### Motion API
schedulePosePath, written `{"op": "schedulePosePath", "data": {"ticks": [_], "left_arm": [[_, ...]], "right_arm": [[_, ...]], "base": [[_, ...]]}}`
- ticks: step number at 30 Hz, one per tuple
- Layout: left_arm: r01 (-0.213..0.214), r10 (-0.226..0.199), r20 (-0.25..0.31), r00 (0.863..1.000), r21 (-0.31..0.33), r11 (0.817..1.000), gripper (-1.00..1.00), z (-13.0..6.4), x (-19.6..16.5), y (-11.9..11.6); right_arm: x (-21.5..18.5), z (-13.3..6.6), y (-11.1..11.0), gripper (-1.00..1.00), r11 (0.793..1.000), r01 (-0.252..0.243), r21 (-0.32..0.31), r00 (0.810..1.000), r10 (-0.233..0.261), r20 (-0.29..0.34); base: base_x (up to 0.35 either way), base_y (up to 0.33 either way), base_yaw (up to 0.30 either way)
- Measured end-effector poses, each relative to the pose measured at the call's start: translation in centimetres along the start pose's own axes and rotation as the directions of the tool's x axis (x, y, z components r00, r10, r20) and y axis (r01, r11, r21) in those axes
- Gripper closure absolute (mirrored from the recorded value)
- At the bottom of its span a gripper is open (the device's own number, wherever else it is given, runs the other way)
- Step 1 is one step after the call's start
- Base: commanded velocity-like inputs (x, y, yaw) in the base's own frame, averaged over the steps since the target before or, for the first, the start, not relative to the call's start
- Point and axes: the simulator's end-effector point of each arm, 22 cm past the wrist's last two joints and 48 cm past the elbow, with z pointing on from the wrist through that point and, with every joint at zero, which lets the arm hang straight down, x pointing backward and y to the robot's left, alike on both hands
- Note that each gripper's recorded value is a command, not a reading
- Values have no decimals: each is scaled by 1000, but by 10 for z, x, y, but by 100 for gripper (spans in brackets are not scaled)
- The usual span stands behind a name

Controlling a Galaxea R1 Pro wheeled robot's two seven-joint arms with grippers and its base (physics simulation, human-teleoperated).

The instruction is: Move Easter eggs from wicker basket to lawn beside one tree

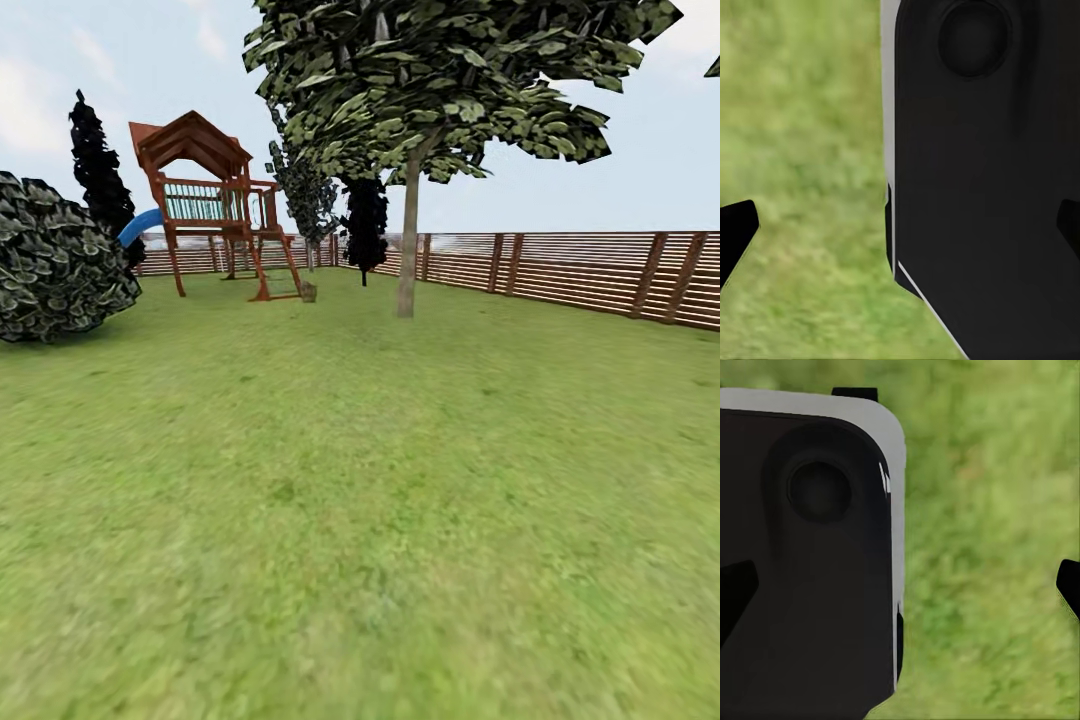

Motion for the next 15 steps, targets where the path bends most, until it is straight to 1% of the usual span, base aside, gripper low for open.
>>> {"op": "schedulePosePath", "data": {"ticks": [15], "left_arm": [[0, 0, 0, 1000, 1, 1000, -100, 0, 0, -1]], "right_arm": [[0, 0, 0, -100, 1000, 0, 0, 1000, 0, 0]], "base": [[337, 74, 0]]}}
